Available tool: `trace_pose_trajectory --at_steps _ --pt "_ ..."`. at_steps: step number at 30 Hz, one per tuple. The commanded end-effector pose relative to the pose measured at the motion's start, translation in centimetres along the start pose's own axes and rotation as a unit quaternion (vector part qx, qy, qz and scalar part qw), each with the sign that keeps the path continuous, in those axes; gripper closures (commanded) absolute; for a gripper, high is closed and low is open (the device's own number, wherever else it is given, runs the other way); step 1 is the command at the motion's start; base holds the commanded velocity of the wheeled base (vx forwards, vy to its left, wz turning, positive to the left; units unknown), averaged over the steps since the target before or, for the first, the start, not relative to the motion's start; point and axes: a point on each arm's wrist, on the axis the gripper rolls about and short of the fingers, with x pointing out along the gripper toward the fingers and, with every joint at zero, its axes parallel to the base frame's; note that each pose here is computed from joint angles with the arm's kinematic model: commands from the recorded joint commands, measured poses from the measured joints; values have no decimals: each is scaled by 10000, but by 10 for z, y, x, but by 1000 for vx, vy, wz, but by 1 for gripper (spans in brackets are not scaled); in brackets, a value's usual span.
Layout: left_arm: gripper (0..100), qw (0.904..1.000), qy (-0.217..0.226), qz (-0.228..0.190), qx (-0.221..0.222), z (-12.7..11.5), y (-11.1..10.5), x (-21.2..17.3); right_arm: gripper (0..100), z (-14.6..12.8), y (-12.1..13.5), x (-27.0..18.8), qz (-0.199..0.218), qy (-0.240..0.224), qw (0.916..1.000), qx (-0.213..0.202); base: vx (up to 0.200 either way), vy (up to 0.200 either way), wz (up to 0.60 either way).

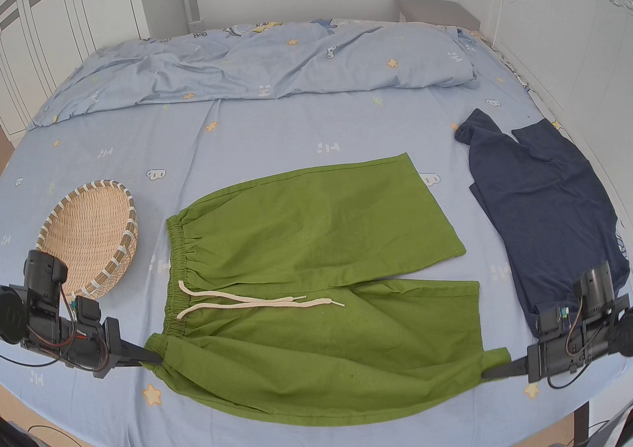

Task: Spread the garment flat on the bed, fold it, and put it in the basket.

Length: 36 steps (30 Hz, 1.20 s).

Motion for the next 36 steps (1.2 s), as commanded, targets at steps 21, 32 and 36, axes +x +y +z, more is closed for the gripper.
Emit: trace_pose_trajectory --at_steps 21,32,36 --pt "100 9961 -707 -504 129 132 -82 -16 100 210 76 -62 129 -1277 9886 -786 0 0 0" --pt "100 9947 -918 -455 57 164 -76 -19 100 266 66 -42 -14 -1587 9816 -1063 0 0 0" --pt "100 9935 -1027 -474 86 171 -76 -22 100 281 62 -37 -14 -1711 9784 -1159 0 0 0"
